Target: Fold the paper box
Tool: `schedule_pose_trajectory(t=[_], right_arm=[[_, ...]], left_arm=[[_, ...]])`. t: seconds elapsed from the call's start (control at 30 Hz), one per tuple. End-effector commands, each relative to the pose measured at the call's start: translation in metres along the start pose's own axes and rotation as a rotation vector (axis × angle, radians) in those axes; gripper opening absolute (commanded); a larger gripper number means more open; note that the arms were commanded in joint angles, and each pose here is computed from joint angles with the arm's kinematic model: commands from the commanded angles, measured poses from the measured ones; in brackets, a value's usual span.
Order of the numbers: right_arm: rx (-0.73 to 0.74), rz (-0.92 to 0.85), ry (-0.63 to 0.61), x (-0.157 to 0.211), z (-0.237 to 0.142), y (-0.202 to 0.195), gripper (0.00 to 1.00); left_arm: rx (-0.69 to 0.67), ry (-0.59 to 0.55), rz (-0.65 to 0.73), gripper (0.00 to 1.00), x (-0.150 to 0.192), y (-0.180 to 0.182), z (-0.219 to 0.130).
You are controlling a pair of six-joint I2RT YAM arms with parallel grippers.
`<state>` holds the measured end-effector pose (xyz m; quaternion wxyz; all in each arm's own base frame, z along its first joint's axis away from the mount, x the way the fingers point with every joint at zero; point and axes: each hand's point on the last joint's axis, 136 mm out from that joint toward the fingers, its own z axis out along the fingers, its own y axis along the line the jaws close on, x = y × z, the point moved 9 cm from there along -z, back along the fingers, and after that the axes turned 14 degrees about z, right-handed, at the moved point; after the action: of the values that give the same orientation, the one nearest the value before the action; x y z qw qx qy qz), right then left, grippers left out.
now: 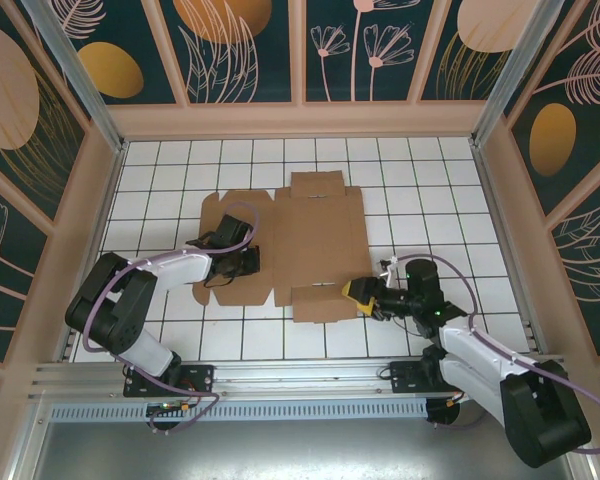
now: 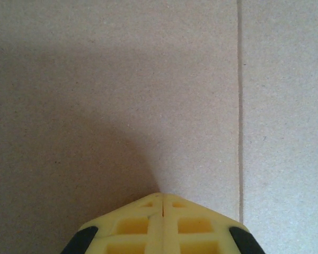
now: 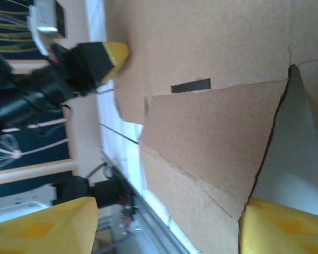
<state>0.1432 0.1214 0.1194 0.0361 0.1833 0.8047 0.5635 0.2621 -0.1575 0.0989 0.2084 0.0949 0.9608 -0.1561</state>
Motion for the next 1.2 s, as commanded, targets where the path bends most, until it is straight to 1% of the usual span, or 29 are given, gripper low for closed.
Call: schedule_pose_trajectory(t=[0.0, 0.07, 0.17, 0.2, 0.27, 0.33, 0.37, 0.5, 0.53, 0.57, 0.63, 0.7, 0.77, 0.83, 0.93, 1.0, 1.03, 1.1, 1.17], right_arm=[[-0.187, 0.001, 0.067, 0.006, -0.004, 0.019, 0.66], [-0.220, 0.021, 0.070, 0.007, -0.005, 0.020, 0.65], [-0.221, 0.033, 0.073, 0.007, -0.005, 0.019, 0.62], [-0.209, 0.040, 0.070, 0.007, -0.004, 0.017, 0.57], [-0.183, 0.050, 0.061, 0.005, -0.002, 0.014, 0.45], [-0.149, 0.059, 0.046, 0.004, -0.001, 0.010, 0.30], [-0.138, 0.056, 0.039, 0.003, -0.001, 0.009, 0.26], [-0.104, 0.052, 0.013, 0.001, -0.001, 0.008, 0.13], [-0.105, 0.050, 0.010, 0.001, -0.002, 0.009, 0.12], [-0.105, 0.051, 0.004, 0.001, -0.002, 0.009, 0.12], [-0.099, 0.061, -0.015, -0.001, -0.003, 0.010, 0.10], [-0.092, 0.078, -0.042, -0.003, -0.003, 0.012, 0.10], [-0.097, 0.096, -0.065, -0.006, -0.004, 0.015, 0.09], [-0.109, 0.119, -0.088, -0.008, -0.004, 0.018, 0.09], [-0.143, 0.134, -0.101, -0.010, -0.005, 0.024, 0.09], [-0.150, 0.140, -0.104, -0.012, -0.004, 0.027, 0.09], [-0.154, 0.140, -0.105, -0.012, -0.004, 0.028, 0.09], [-0.160, 0.151, -0.104, -0.013, -0.004, 0.028, 0.08], [-0.172, 0.162, -0.101, -0.012, -0.004, 0.027, 0.08]], left_arm=[[-0.012, 0.035, 0.044, 0.00, 0.003, 0.000, -0.007], [-0.003, 0.040, 0.043, 0.00, 0.003, -0.001, -0.006], [0.013, 0.042, 0.039, 0.00, 0.002, -0.003, -0.004], [0.019, 0.040, 0.038, 0.00, 0.002, -0.004, -0.005], [0.030, 0.034, 0.037, 0.00, 0.001, -0.005, -0.005], [0.026, 0.021, 0.037, 0.00, -0.002, -0.005, -0.008], [0.025, 0.012, 0.041, 0.00, -0.004, -0.006, -0.010], [-0.019, -0.069, 0.088, 0.00, -0.020, -0.009, -0.033], [-0.043, -0.100, 0.110, 0.00, -0.026, -0.011, -0.043], [-0.079, -0.130, 0.141, 0.03, -0.031, -0.015, -0.051], [-0.137, -0.206, 0.260, 0.12, -0.039, -0.035, -0.072], [-0.158, -0.247, 0.384, 0.26, -0.038, -0.061, -0.087], [-0.176, -0.279, 0.514, 0.36, -0.030, -0.090, -0.099], [-0.170, -0.284, 0.674, 0.45, -0.011, -0.118, -0.104], [-0.124, -0.269, 0.872, 0.53, 0.014, -0.155, -0.110], [-0.126, -0.284, 0.966, 0.56, 0.028, -0.166, -0.110], [-0.117, -0.316, 1.019, 0.57, 0.035, -0.175, -0.114], [-0.120, -0.343, 1.136, 0.62, 0.056, -0.179, -0.108], [-0.155, -0.370, 1.223, 0.65, 0.068, -0.185, -0.104]])
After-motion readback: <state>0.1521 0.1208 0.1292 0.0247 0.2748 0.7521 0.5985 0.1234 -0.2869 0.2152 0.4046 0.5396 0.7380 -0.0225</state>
